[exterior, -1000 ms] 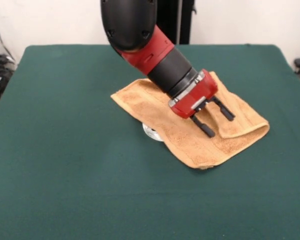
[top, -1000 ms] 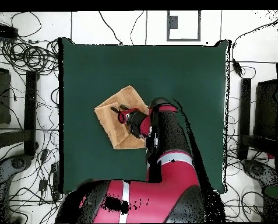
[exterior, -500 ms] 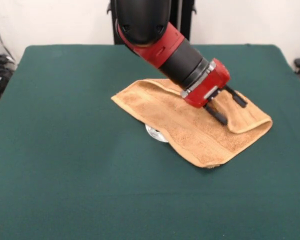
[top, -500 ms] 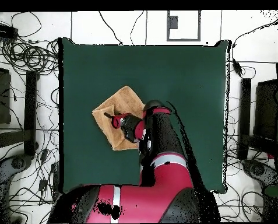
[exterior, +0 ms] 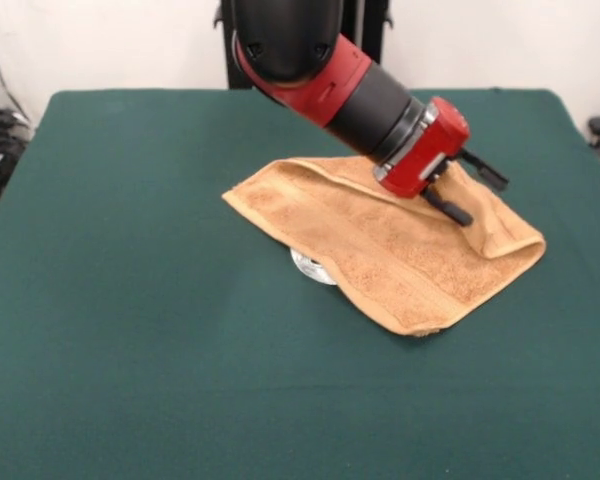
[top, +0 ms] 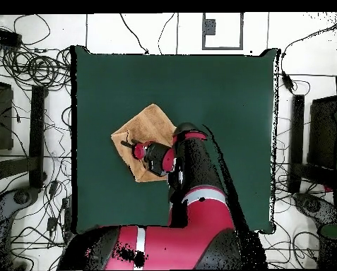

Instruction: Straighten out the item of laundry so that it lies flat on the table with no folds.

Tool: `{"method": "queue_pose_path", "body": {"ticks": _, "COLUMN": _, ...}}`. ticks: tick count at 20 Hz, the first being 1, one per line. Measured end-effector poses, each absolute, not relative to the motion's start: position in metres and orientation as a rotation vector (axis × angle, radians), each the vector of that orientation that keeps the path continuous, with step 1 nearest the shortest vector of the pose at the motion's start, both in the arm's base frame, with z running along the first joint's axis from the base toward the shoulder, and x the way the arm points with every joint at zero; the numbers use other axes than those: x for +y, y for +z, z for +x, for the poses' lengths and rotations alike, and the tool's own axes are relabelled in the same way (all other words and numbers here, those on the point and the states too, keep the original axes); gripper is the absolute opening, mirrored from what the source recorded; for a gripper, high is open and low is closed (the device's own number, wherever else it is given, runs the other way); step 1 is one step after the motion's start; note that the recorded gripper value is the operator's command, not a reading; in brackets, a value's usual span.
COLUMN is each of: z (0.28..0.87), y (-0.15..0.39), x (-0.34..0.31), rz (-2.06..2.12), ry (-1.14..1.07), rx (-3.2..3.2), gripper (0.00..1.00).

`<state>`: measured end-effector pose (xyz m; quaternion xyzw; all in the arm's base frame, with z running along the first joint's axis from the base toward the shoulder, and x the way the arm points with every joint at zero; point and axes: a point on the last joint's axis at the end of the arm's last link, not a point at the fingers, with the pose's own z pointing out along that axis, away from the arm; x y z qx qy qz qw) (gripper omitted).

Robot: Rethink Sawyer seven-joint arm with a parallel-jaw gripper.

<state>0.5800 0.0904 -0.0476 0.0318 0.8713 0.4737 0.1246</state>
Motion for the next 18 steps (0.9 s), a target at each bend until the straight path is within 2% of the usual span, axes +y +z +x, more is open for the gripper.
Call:
{"method": "queue_pose_path", "body": {"ticks": 10, "z": 0.585, "y": -0.052, "x": 0.096, "rz": 0.187, "ry": 1.327, "rx": 2.520, "gripper": 1.00}}
{"method": "queue_pose_path", "body": {"ticks": 14, "z": 0.605, "y": -0.069, "x": 0.085, "rz": 0.429, "ry": 1.102, "rx": 2.417, "gripper": 1.00}}
{"method": "queue_pose_path", "body": {"ticks": 18, "z": 0.616, "y": -0.077, "x": 0.081, "rz": 0.489, "ry": 0.940, "rx": 2.323, "gripper": 1.00}}
